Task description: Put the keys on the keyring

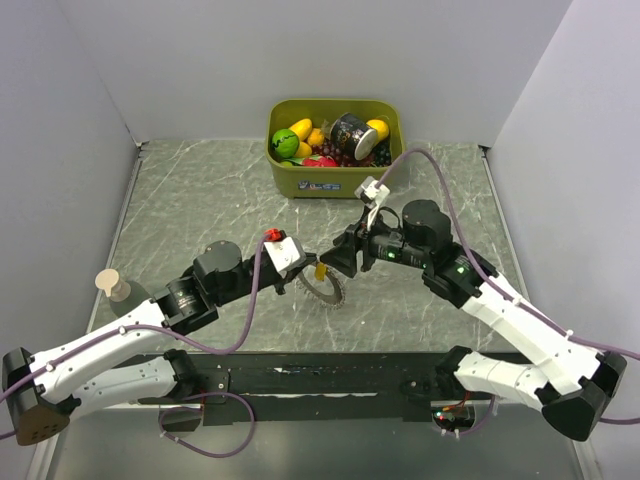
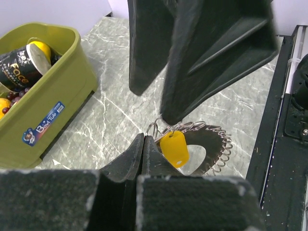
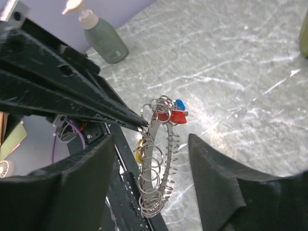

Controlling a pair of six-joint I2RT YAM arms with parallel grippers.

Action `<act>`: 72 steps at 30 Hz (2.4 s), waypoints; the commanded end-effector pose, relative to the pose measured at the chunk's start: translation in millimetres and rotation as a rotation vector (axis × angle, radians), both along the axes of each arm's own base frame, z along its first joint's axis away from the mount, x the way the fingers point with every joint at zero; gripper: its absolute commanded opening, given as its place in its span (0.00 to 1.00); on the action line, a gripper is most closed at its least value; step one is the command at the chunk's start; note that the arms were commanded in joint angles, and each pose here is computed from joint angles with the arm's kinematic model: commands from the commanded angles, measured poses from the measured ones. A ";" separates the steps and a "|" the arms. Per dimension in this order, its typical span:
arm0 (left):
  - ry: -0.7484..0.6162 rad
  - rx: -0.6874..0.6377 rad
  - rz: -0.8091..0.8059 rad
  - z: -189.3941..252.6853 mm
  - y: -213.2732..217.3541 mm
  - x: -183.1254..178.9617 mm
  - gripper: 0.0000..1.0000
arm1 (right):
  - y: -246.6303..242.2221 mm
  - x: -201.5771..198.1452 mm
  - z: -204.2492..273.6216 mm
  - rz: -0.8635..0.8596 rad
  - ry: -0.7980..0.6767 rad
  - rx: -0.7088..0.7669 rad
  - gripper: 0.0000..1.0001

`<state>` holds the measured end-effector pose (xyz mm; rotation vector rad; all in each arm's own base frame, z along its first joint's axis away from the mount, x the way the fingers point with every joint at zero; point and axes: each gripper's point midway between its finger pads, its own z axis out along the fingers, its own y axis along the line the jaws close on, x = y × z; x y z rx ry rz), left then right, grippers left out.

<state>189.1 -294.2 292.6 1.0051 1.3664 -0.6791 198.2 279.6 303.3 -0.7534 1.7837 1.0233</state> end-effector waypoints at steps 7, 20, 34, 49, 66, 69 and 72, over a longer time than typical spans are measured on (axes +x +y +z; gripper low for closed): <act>-0.075 -0.091 0.025 42.2 1.7 2.0 0.01 | 8.5 9.4 -2.4 -0.030 0.063 -0.038 0.50; -0.099 -0.121 0.030 48.2 8.0 -0.8 0.01 | 8.6 -0.4 -2.3 0.012 0.044 -0.006 0.00; -0.163 -0.200 -0.073 71.1 11.1 -25.0 0.01 | 18.0 -1.4 -16.9 0.062 0.088 -0.020 0.00; -0.169 -0.214 -0.044 71.7 17.0 -22.7 0.01 | 13.5 -8.8 -9.4 0.096 0.041 -0.021 0.39; -0.128 -0.156 0.003 48.3 11.1 -8.9 0.01 | -41.7 9.5 21.5 -0.207 -0.143 0.089 1.00; -0.103 -0.147 0.012 37.8 6.9 -4.5 0.01 | -51.6 4.2 26.3 -0.222 -0.200 0.109 1.00; -0.064 -0.140 0.001 19.2 -2.0 -2.5 0.01 | -64.5 -2.0 29.2 -0.252 -0.240 0.128 1.00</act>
